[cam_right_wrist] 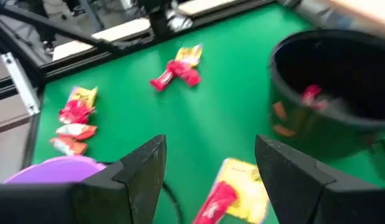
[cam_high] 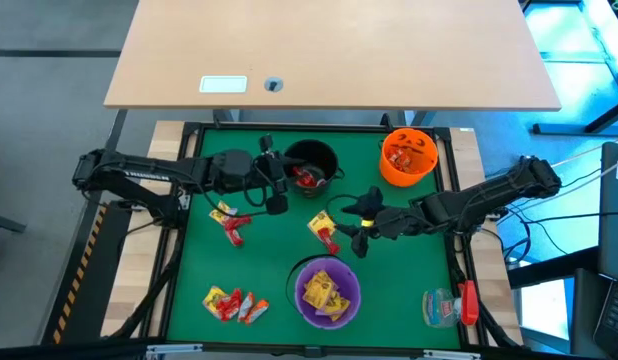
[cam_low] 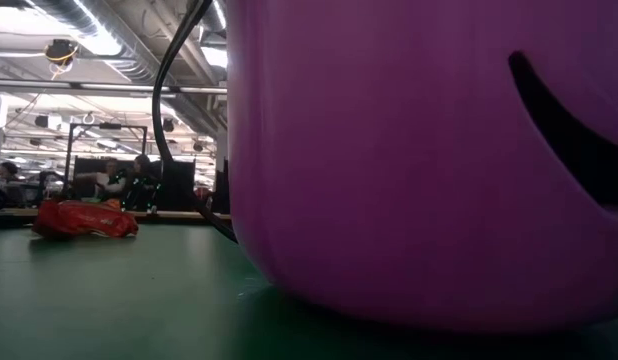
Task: Sort candy
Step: Put the red candy into the black bucket
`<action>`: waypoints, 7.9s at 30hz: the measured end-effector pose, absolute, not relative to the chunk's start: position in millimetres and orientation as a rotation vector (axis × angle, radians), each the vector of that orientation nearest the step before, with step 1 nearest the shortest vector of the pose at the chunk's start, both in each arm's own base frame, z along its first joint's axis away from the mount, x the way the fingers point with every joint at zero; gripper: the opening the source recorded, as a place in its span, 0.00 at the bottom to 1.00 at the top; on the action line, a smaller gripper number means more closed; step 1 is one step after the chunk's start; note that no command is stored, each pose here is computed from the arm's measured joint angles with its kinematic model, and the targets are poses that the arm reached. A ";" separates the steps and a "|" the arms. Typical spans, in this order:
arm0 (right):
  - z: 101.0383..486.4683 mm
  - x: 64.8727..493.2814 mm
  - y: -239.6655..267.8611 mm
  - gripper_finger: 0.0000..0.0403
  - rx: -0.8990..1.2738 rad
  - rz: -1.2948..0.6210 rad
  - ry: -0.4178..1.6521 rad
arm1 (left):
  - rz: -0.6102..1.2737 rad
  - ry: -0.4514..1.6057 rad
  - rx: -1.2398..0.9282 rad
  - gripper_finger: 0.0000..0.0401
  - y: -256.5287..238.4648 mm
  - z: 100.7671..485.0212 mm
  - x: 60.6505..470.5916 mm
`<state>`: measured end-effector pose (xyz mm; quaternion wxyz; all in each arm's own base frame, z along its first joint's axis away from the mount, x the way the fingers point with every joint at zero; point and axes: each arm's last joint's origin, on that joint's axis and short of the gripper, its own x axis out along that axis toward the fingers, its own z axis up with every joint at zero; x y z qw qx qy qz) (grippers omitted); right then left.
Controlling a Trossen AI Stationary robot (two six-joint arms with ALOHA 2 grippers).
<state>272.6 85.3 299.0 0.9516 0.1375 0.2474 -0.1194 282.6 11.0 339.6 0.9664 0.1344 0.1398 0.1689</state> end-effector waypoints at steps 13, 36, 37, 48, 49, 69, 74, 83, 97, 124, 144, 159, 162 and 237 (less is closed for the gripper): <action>299.4 243.9 105.1 0.60 0.097 -0.353 0.488 | 0.280 0.242 0.026 0.38 6.6 304.1 228.7; 236.2 213.3 89.7 0.60 0.290 -0.352 0.270 | 0.305 0.279 -0.085 0.38 -2.9 253.7 209.5; 237.2 213.7 89.8 0.60 0.294 -0.351 0.260 | 0.302 0.274 -0.067 0.38 -2.5 254.5 209.8; 238.9 214.5 90.6 0.60 0.295 -0.333 0.250 | 0.368 0.509 -0.123 0.38 3.6 232.4 199.7; 238.9 214.5 90.5 0.60 0.295 -0.333 0.250 | 0.367 0.540 -0.146 0.38 3.3 229.6 198.0; 238.5 214.4 90.6 0.60 0.283 -0.332 0.255 | 0.355 0.922 -0.203 0.38 -7.5 202.6 171.5; 238.2 214.3 90.5 0.60 0.272 -0.331 0.260 | 0.363 0.967 -0.235 0.39 -7.6 200.0 167.7; 238.0 214.3 90.5 0.60 0.250 -0.328 0.264 | 0.367 1.115 -0.245 0.57 -10.2 177.9 180.1; 238.1 214.3 90.5 0.60 0.250 -0.328 0.264 | 0.433 1.332 -0.166 0.53 -10.3 139.4 192.5; 238.2 214.3 90.4 0.60 0.249 -0.332 0.262 | 0.442 0.894 0.202 0.07 2.6 287.5 271.5; 238.7 214.4 90.4 0.60 0.251 -0.336 0.255 | 0.292 0.674 0.022 0.33 107.4 268.1 322.1; 238.3 214.3 90.3 0.60 0.248 -0.337 0.259 | 0.124 0.924 0.075 0.52 34.7 301.8 260.5; 238.1 214.2 90.3 0.60 0.243 -0.337 0.261 | -0.004 1.117 0.132 0.52 -4.0 285.9 248.7; 238.2 214.2 90.1 0.60 0.277 -0.349 0.252 | 0.243 0.738 0.269 0.10 85.2 302.8 330.4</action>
